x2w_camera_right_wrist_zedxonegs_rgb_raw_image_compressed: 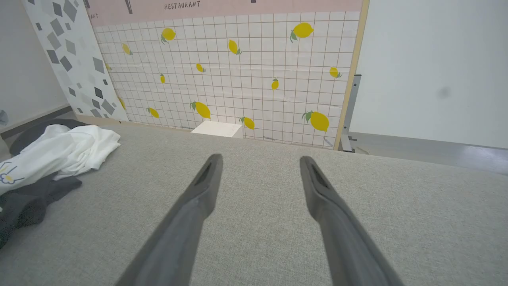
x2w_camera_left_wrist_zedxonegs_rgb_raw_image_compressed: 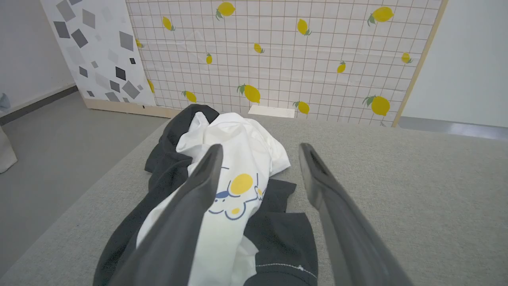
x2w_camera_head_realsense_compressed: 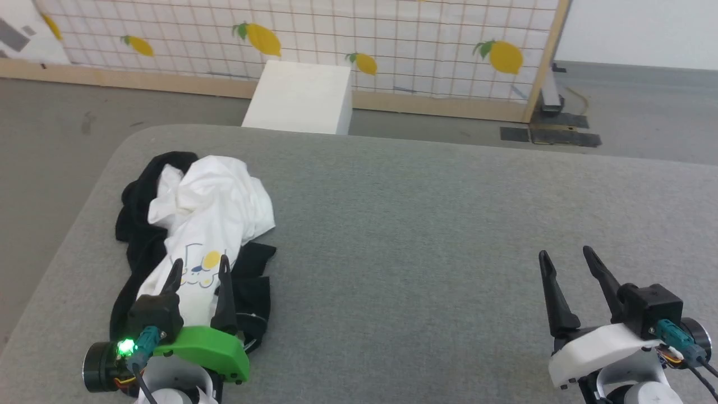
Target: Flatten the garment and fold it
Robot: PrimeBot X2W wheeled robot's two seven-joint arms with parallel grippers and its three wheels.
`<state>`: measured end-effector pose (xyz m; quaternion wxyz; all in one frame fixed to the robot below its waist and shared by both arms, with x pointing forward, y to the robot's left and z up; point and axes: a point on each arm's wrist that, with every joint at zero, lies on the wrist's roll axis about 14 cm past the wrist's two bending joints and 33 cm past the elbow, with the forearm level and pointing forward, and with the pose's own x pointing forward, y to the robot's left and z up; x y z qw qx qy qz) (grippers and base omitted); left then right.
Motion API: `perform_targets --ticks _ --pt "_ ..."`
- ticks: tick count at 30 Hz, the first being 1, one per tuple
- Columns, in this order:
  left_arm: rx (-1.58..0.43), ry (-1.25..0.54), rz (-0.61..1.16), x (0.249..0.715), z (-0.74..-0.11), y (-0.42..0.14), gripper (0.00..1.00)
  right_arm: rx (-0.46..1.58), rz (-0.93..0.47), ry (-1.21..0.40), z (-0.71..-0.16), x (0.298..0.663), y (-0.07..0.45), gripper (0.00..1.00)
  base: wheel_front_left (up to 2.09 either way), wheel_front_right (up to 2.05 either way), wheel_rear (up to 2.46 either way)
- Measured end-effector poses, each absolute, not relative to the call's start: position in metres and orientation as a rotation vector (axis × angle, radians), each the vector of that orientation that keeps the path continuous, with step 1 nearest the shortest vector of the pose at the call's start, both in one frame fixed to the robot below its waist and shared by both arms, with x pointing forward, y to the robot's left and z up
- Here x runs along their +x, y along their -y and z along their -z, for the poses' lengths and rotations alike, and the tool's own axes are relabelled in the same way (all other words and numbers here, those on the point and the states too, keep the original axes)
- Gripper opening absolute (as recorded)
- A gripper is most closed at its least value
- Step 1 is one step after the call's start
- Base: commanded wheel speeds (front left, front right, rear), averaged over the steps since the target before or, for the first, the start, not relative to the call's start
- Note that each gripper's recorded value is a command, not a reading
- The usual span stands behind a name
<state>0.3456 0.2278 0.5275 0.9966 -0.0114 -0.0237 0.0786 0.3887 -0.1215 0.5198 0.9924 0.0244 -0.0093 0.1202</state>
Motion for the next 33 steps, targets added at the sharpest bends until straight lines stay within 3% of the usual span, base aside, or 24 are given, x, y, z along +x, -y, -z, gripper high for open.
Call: perform_targets --ticks 33 --pt "-0.051 0.073 -0.334 0.301 -0.521 -0.276 1.0 0.103 -0.405 0.007 -0.506 0.397 0.063 1.0 0.0 0.0 0.0"
